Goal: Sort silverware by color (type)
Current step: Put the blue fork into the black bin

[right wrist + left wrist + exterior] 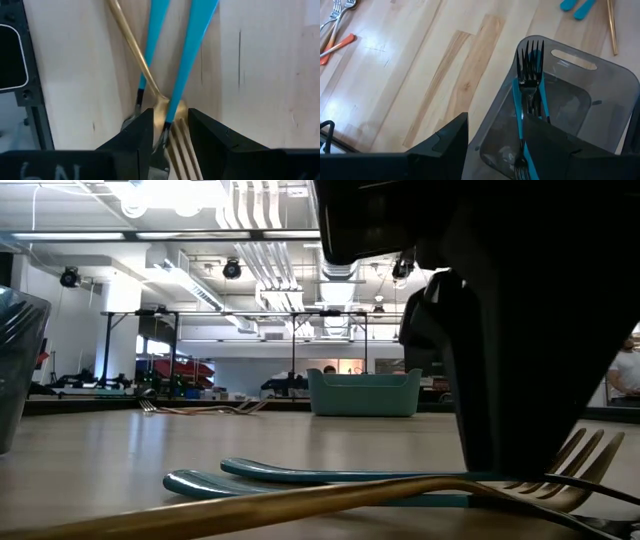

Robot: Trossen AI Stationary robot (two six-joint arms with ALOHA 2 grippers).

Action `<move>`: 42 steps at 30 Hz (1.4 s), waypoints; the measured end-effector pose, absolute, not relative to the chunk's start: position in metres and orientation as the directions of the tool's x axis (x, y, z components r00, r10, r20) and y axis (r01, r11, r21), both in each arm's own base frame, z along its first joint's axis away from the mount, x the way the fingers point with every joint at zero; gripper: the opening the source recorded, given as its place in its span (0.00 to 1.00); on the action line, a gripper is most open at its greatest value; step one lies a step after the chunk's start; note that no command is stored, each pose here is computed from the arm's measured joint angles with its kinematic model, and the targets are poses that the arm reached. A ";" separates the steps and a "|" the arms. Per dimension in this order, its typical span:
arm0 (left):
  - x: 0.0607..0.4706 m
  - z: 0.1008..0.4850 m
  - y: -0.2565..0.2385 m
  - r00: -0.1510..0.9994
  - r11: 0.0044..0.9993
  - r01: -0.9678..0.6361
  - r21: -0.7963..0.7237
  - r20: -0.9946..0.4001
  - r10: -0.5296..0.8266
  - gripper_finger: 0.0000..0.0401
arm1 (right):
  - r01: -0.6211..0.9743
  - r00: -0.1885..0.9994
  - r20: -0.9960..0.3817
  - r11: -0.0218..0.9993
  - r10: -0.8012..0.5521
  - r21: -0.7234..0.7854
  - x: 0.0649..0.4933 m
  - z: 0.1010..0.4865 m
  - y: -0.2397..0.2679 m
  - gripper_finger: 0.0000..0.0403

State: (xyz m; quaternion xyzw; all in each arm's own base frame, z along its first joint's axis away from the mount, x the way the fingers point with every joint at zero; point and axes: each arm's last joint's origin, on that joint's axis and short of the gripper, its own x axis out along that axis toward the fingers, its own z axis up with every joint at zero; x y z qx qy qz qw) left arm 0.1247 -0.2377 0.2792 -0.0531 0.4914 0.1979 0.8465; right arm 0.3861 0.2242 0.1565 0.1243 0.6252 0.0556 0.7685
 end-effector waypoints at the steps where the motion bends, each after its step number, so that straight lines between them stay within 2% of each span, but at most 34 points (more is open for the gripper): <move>1: 0.125 0.279 -0.238 0.438 0.916 -0.387 0.105 -0.853 0.283 0.43 | 0.069 0.212 -0.947 0.963 0.241 0.260 0.386 0.156 0.224 0.28; 12: 0.125 0.279 -0.238 0.438 0.916 -0.387 0.105 -0.853 0.283 0.43 | 0.066 0.198 -0.958 0.972 0.208 0.225 0.387 0.141 0.228 0.26; 32: 0.125 0.279 -0.238 0.438 0.916 -0.387 0.106 -0.853 0.284 0.43 | 0.016 0.230 -0.947 0.972 0.225 0.235 0.392 0.151 0.226 0.26; 42: 0.125 0.279 -0.238 0.438 0.916 -0.387 0.106 -0.853 0.284 0.43 | 0.151 0.274 -0.933 0.947 0.234 0.282 0.397 0.168 0.212 0.26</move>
